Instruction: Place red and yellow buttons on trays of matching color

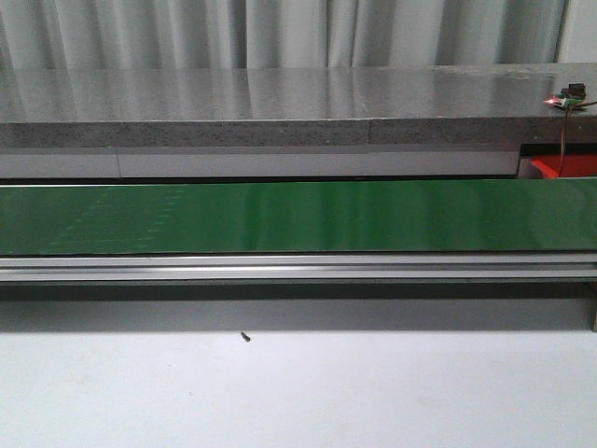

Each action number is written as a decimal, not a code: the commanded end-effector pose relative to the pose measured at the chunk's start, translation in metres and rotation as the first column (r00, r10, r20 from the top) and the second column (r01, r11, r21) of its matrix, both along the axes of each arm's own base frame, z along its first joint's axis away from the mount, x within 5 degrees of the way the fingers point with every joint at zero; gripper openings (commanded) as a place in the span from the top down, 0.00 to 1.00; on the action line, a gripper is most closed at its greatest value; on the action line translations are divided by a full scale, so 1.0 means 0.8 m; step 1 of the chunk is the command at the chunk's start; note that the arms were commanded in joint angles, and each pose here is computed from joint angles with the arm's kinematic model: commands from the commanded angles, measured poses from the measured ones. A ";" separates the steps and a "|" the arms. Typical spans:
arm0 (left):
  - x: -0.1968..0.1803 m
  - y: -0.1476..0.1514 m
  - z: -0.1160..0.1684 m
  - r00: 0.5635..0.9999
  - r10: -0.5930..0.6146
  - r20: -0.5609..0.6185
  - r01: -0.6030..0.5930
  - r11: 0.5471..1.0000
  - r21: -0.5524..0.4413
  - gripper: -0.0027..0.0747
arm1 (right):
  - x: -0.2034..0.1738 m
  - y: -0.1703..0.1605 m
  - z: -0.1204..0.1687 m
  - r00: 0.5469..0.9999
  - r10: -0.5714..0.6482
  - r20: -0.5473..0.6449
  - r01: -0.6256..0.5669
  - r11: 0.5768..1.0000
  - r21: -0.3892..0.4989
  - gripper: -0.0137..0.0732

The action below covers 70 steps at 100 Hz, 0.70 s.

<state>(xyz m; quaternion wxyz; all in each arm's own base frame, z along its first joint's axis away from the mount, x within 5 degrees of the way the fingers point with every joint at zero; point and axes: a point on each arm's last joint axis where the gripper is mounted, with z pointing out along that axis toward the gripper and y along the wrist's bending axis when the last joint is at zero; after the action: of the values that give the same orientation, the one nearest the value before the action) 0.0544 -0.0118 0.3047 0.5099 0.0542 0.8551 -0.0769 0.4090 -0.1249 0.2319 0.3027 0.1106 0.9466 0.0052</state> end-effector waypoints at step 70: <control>0.003 -0.002 0.016 0.997 -0.006 0.083 0.009 1.000 -0.027 0.99 | -0.135 0.134 0.124 0.910 0.217 0.354 -0.177 0.974 -0.142 0.98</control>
<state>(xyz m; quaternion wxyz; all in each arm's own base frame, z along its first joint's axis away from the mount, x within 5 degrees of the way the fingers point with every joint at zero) 0.0544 -0.0118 0.3047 0.5099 0.0542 0.8551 -0.0769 0.3151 -0.0221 0.3002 0.4072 0.0037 0.9132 0.0162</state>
